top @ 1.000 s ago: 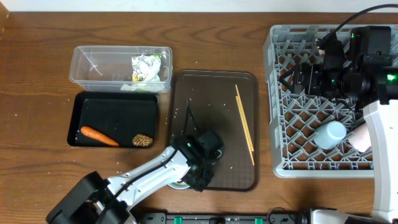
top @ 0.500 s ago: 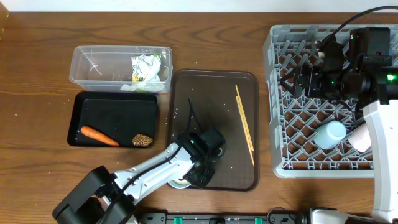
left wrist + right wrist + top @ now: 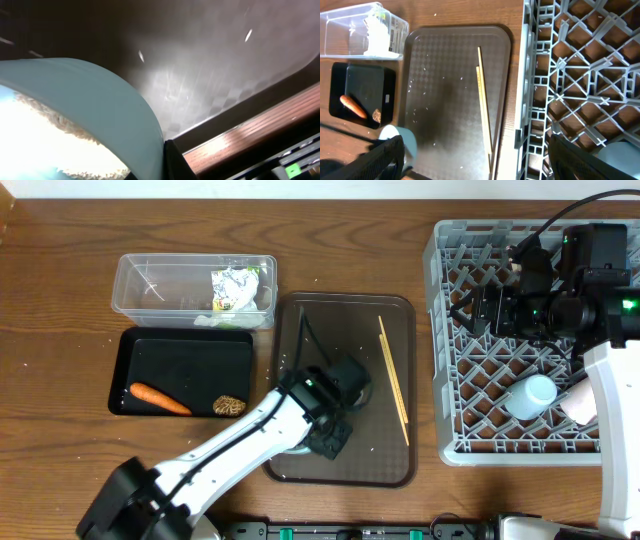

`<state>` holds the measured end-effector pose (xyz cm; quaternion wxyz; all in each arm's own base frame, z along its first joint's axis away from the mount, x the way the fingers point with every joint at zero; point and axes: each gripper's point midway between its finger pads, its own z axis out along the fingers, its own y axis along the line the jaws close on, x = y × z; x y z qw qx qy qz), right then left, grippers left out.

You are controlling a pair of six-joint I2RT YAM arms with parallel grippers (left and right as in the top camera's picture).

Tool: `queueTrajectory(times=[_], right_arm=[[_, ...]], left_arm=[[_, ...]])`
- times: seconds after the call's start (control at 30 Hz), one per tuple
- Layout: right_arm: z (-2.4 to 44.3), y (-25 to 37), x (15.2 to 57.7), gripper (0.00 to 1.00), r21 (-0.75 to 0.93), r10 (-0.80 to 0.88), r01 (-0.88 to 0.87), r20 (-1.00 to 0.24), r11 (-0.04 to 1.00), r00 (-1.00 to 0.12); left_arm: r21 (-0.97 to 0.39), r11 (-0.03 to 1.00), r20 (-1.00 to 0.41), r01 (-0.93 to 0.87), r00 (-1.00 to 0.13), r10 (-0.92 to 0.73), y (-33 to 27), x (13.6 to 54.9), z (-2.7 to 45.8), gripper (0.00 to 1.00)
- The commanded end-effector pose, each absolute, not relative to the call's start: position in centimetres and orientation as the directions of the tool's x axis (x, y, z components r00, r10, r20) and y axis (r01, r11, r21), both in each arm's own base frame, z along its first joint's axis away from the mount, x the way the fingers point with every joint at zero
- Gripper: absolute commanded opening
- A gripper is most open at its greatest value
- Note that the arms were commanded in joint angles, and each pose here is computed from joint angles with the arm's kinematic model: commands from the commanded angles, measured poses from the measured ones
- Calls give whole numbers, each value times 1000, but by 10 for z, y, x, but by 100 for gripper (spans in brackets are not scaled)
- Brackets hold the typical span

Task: Sort waste into correct bins and load items into the dishwasher rack
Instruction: 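Grasp the light-blue bowl rim on the brown tray with left gripper, then tip the light-blue bowl over the black tray to pour out rice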

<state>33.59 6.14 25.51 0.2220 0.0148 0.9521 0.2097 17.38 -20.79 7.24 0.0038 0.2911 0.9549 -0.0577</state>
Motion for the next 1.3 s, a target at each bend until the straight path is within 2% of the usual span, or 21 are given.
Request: queueTrajectory(times=[0.0, 0.2, 0.27, 0.43, 0.6, 0.73, 0.83, 1.0, 1.27], right_arm=[[255, 64, 336, 84, 405, 108, -81, -422, 911, -900], [255, 64, 336, 84, 405, 108, -81, -421, 911, -901], [255, 64, 336, 84, 405, 108, -81, -422, 911, -900], [255, 64, 336, 84, 405, 108, -81, -421, 911, -901], [255, 64, 336, 84, 405, 108, -81, -422, 911, -900], [255, 64, 336, 84, 405, 108, -81, -422, 911, -900], [255, 64, 336, 84, 406, 108, -81, -421, 910, -900], [255, 64, 335, 84, 406, 108, -79, -417, 910, -903], [255, 64, 335, 84, 405, 108, -79, -419, 911, -902]], left_arm=[[-49, 834, -134, 549, -831, 539, -206, 197, 100, 6], [-101, 893, -251, 439, -879, 404, -186, 229, 135, 6], [-193, 907, -305, 375, -901, 308, -175, 245, 151, 6], [-421, 864, -370, 276, -922, 114, -141, 276, 179, 6], [-643, 717, -422, 270, -906, -38, -102, 299, 190, 6], [-759, 546, -498, 355, -857, -136, -79, 305, 196, 6], [-793, 478, -526, 378, -821, -223, -57, 311, 192, 6], [-787, 322, -615, 527, -714, -335, -37, 306, 196, 6], [-761, 366, -647, 536, -673, -360, -22, 303, 171, 6]])
